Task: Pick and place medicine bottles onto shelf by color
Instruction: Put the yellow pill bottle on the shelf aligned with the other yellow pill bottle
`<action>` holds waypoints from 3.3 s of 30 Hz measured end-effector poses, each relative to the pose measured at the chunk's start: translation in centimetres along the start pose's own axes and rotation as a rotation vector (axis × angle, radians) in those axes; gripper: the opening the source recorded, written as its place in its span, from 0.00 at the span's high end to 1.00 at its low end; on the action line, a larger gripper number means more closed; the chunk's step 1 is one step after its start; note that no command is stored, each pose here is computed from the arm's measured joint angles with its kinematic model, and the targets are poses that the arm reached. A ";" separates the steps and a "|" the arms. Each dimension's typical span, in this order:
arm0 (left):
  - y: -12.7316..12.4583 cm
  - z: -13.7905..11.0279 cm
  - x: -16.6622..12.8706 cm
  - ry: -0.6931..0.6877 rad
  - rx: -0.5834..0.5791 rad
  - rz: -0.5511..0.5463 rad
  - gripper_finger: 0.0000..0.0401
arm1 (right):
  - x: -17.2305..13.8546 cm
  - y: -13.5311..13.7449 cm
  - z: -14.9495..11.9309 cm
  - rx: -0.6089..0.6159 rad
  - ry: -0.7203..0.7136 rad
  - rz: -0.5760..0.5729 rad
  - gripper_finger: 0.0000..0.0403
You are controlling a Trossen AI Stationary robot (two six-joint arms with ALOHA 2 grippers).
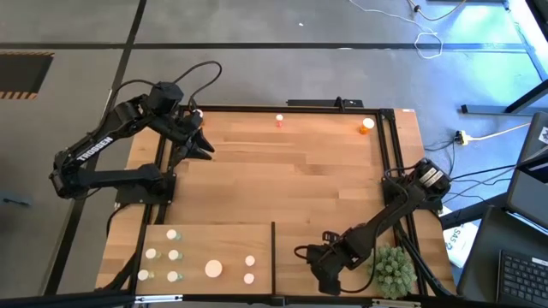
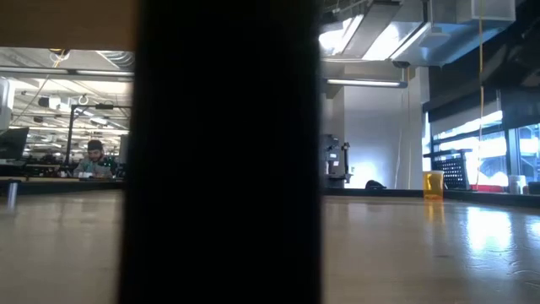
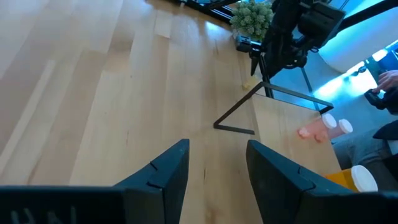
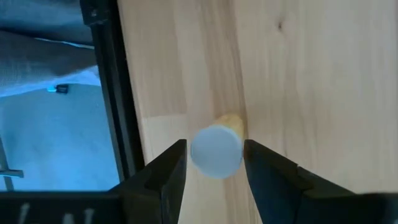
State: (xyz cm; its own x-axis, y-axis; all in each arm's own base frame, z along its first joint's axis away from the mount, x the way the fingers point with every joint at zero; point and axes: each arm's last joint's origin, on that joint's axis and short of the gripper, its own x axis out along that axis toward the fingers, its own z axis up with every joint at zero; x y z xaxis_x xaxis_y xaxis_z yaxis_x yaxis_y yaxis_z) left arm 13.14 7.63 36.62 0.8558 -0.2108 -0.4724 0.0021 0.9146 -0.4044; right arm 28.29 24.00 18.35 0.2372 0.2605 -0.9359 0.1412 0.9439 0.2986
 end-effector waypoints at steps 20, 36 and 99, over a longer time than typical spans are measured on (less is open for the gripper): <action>0.0 0.0 0.0 -0.001 -0.005 0.002 0.62 | 0.4 -0.5 -0.2 0.028 -0.027 -0.036 0.60; 0.0 0.0 0.0 -0.001 -0.005 0.002 0.62 | 0.4 -0.4 0.0 0.029 -0.061 -0.044 0.69; 3.3 4.5 7.7 -0.082 0.399 0.150 0.62 | -22.0 -19.7 19.8 0.019 -0.528 -0.365 0.69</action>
State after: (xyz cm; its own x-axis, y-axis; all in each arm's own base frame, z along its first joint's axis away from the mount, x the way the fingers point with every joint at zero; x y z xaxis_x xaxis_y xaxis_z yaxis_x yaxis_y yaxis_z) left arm 22.08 10.56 35.13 0.9000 -0.0516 -0.4328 0.0600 0.9982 0.0059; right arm 39.35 -4.39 36.76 0.6112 -0.2164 -0.7613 0.3181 0.9479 -0.0141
